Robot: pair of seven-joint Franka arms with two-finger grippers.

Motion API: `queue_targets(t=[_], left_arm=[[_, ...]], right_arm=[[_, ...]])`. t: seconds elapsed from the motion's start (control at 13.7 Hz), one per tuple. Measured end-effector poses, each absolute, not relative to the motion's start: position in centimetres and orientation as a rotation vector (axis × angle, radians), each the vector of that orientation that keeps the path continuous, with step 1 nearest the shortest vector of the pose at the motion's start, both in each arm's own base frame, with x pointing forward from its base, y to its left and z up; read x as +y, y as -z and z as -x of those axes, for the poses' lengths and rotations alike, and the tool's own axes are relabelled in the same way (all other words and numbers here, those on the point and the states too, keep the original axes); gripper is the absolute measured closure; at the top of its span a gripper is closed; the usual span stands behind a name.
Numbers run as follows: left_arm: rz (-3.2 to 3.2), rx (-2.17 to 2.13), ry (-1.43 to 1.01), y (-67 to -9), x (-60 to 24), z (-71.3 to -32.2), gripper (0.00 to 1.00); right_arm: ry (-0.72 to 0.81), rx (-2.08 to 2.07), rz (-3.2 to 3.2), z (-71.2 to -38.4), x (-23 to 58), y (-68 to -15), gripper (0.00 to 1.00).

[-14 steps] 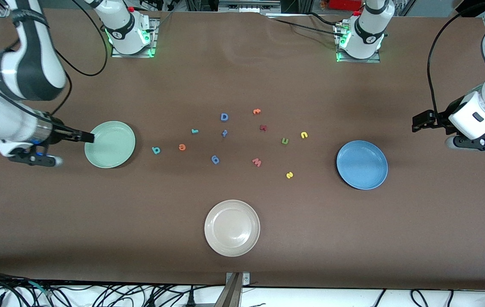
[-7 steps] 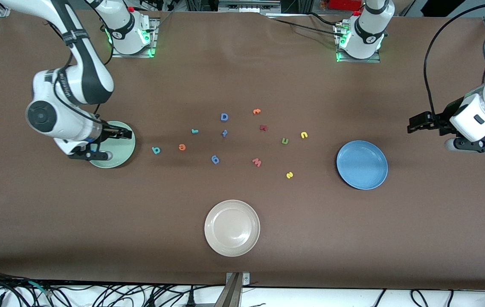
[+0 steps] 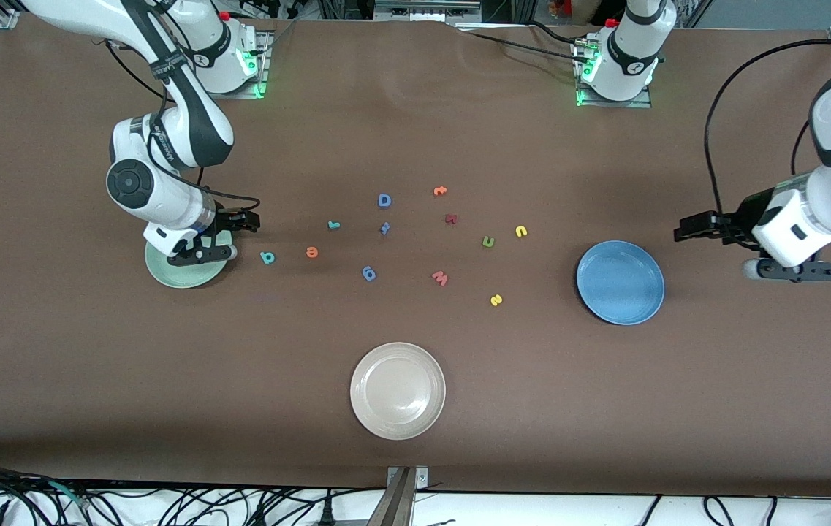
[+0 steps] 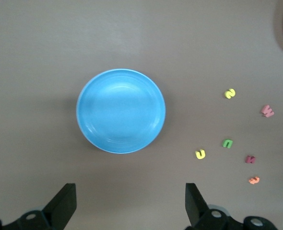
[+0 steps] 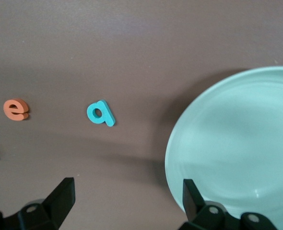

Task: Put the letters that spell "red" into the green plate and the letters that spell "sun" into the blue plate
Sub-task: 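Move the right gripper to the teal q while the left gripper reaches yellow u, then grasp teal q with the right gripper while the left gripper grasps yellow u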

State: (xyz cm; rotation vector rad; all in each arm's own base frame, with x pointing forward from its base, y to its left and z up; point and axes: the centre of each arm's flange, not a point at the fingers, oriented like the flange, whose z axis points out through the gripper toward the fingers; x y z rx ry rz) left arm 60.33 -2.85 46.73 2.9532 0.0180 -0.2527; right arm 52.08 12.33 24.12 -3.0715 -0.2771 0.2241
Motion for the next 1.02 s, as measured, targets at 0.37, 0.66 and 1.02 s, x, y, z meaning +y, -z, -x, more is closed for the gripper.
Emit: queue_targets(t=[0.37, 0.66, 1.02], left_arm=[[-2.961, 0.026, 0.251, -45.5, -10.3, -59.9, 0.00], [-2.967, 0.093, 0.192, -40.9, -17.6, -57.4, 0.00], [-3.044, 0.189, 0.061, -33.7, -24.4, -51.3, 0.00]], right_arm=[[-0.162, -0.475, 3.033, -50.8, 14.1, -22.2, 0.00], [-0.143, -0.579, 3.002, -50.6, 14.6, -20.7, 0.00], [-0.014, -0.750, 2.983, -50.6, 16.9, -18.7, 0.01]])
